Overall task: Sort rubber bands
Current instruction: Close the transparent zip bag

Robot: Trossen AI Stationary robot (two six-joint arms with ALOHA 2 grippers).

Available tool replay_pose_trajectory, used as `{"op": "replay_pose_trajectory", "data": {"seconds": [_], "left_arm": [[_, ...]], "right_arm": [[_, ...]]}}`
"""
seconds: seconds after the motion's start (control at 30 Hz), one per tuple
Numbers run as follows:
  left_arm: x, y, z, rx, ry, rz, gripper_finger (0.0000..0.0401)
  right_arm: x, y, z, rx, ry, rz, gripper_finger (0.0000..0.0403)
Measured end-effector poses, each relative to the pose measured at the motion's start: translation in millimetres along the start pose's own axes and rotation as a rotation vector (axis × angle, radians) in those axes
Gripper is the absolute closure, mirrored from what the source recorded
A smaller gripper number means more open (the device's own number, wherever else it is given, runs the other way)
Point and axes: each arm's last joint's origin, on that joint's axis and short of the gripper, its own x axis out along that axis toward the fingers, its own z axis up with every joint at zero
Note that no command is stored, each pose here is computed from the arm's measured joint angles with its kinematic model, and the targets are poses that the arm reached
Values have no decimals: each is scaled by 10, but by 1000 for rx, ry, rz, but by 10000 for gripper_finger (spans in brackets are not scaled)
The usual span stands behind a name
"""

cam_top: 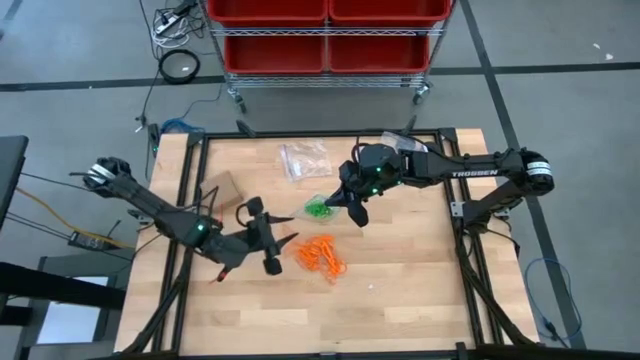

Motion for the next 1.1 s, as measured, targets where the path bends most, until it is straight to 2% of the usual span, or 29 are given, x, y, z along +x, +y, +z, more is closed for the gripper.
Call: {"op": "replay_pose_trajectory", "data": {"seconds": [0.2, 0.3, 0.67, 0.8, 1.1], "left_arm": [[24, -9, -214, 24, -24, 137, 215], [29, -4, -240, 13, -65, 175, 215], [17, 5, -189, 22, -131, 180, 215], [22, -21, -200, 9, -136, 95, 215], [37, -32, -284, 1, -81, 67, 215]], "right_arm": [[-4, -9, 11, 0, -7, 10, 403], [-5, -11, 5, 3, 0, 12, 403], [-5, -6, 0, 4, 10, 32, 403], [-5, -6, 1, 3, 9, 33, 403], [-4, 17, 30, -8, -16, 71, 403]]}}
